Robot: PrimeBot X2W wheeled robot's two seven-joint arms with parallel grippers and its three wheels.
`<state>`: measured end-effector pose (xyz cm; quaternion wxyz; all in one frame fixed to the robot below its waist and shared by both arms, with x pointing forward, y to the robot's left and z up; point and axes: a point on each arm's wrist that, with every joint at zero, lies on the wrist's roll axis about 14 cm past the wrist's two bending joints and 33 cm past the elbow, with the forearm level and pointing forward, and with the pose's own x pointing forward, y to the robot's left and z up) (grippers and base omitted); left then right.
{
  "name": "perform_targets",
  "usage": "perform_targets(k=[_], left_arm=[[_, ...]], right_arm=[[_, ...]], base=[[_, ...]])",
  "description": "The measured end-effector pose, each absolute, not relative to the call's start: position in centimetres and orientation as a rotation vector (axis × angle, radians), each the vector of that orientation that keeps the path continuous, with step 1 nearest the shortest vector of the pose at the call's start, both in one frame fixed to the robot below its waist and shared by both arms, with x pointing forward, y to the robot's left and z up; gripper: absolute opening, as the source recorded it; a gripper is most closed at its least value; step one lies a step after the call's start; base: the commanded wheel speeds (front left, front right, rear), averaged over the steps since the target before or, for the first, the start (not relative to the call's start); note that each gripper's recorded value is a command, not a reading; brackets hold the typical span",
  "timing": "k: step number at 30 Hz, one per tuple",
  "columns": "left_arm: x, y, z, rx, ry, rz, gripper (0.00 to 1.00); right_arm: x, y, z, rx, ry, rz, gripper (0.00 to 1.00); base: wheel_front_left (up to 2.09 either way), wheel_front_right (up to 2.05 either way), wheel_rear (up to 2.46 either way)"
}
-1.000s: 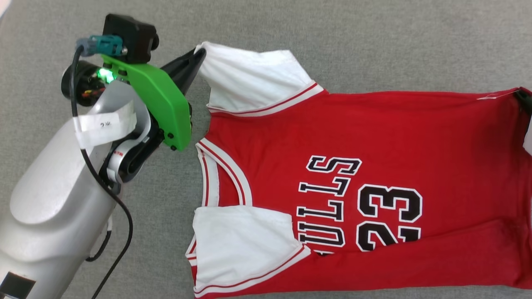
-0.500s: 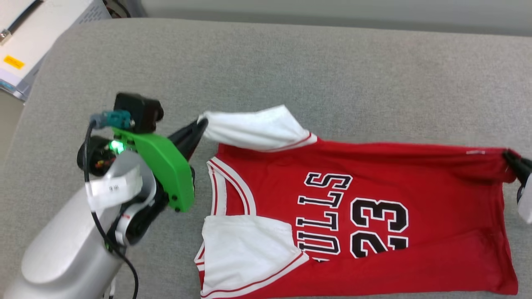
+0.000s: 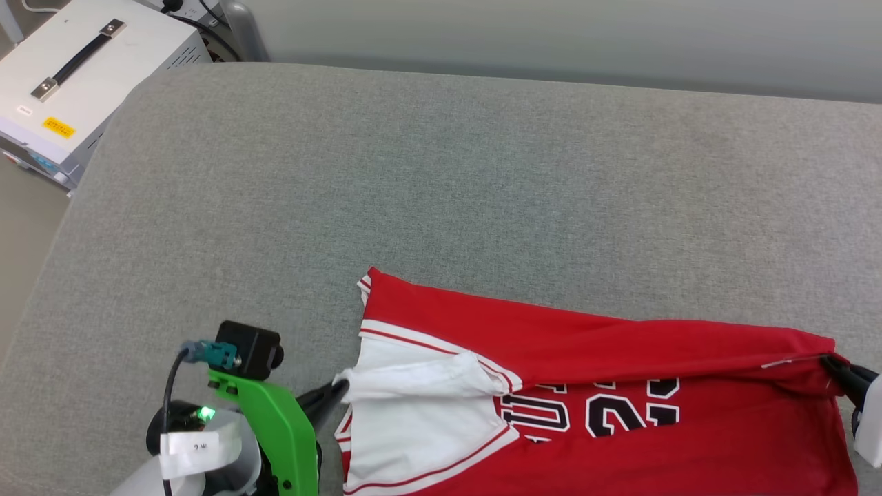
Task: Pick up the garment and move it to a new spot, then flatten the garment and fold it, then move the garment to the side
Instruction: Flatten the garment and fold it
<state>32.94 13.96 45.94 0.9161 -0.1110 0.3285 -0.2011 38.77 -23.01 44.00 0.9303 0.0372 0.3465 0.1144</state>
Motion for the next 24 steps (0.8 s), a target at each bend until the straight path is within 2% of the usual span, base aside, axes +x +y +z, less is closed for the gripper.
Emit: perform_targets(k=[12, 13, 14, 15, 16, 17, 24], left_arm=[[29.8, 13.4, 41.7, -0.246, 0.837, -0.421, 0.00], [29.5, 13.4, 41.3, -0.249, 0.848, -0.422, 0.00], [29.4, 13.3, 41.0, -0.251, 0.852, -0.420, 0.00], [29.4, 13.4, 40.7, -0.252, 0.853, -0.414, 0.29], [29.4, 13.4, 40.4, -0.249, 0.851, -0.410, 0.49], [29.4, 13.4, 40.2, -0.245, 0.851, -0.407, 1.00], [29.8, 13.0, 40.4, -0.257, 0.785, -0.398, 1.00]], right_arm=[[36.3, -23.2, 40.3, 0.063, 0.850, 0.253, 0.00], [36.1, -23.1, 40.0, 0.067, 0.859, 0.254, 0.15], [35.9, -23.1, 39.8, 0.071, 0.865, 0.255, 0.42], [35.8, -23.0, 39.7, 0.077, 0.867, 0.255, 1.00], [35.7, -23.0, 39.6, 0.085, 0.870, 0.253, 1.00], [35.6, -23.1, 39.4, 0.089, 0.874, 0.250, 1.00], [35.3, -23.0, 40.3, 0.114, 0.853, 0.248, 1.00]], base=[[0.00, 0.00, 0.00], [0.00, 0.00, 0.00], [0.00, 0.00, 0.00], [0.00, 0.00, 0.00], [0.00, 0.00, 0.00], [0.00, 0.00, 0.00], [0.00, 0.00, 0.00]])
